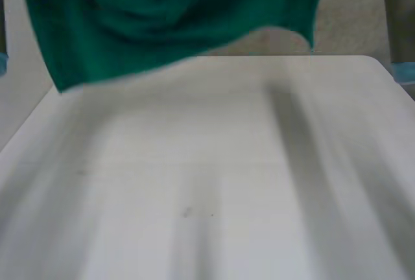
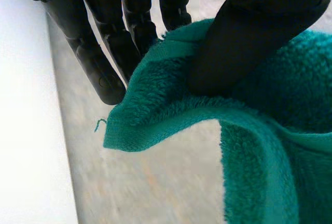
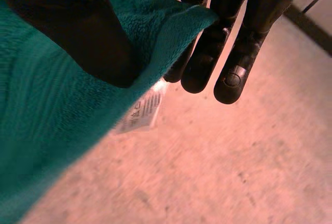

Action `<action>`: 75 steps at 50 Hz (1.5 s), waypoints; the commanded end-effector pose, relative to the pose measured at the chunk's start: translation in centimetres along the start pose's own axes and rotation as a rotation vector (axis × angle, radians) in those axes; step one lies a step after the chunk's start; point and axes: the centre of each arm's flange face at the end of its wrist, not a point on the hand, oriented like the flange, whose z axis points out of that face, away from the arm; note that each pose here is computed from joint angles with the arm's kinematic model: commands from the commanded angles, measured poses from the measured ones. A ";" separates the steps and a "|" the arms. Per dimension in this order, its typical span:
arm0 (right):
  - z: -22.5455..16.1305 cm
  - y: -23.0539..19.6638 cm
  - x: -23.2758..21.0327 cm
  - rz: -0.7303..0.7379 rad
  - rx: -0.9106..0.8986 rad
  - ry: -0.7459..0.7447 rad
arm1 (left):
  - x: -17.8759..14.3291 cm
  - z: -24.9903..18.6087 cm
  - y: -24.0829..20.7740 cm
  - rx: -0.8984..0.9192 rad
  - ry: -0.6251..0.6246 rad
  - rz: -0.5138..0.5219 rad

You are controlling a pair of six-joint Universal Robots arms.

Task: Fold the towel.

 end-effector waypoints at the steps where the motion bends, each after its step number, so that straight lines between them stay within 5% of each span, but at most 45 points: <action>1: -3.8 3.0 -2.0 0.009 -0.109 -0.110 | 0.0 -3.1 3.1 -0.098 0.004 -0.004; 13: -15.1 15.8 -6.4 0.099 -0.545 -0.365 | -0.3 -15.2 14.6 -0.594 0.048 0.014; 22: -19.6 18.1 -7.2 0.097 -0.746 -0.483 | -1.1 -21.8 18.1 -0.895 0.077 0.052; 34: -20.8 13.8 -1.0 -0.132 -1.045 -0.661 | -4.3 -23.6 13.2 -1.135 0.119 0.237; 45: -22.6 10.2 1.4 -0.208 -1.153 -0.772 | -3.0 -24.6 9.1 -1.165 0.261 0.201; 58: -23.2 17.0 -1.9 -0.135 -1.174 -0.712 | -2.9 -23.3 16.2 -1.150 0.288 0.226; 64: -20.3 19.0 -2.7 -0.196 -1.140 -0.661 | -1.5 -19.2 18.6 -1.037 0.333 0.333; 65: -16.1 18.5 -2.9 -0.247 -1.029 -0.573 | -1.2 -18.1 18.6 -1.002 0.333 0.354; 68: -12.0 17.3 -2.5 -0.272 -0.915 -0.473 | -0.6 -14.4 18.3 -0.890 0.312 0.408; 73: -4.1 13.9 0.2 -0.245 -0.656 -0.217 | -0.3 -2.9 12.6 -0.396 0.171 0.471; 75: 0.9 10.4 2.7 -0.161 -0.407 -0.021 | -0.4 0.5 9.4 -0.173 0.101 0.480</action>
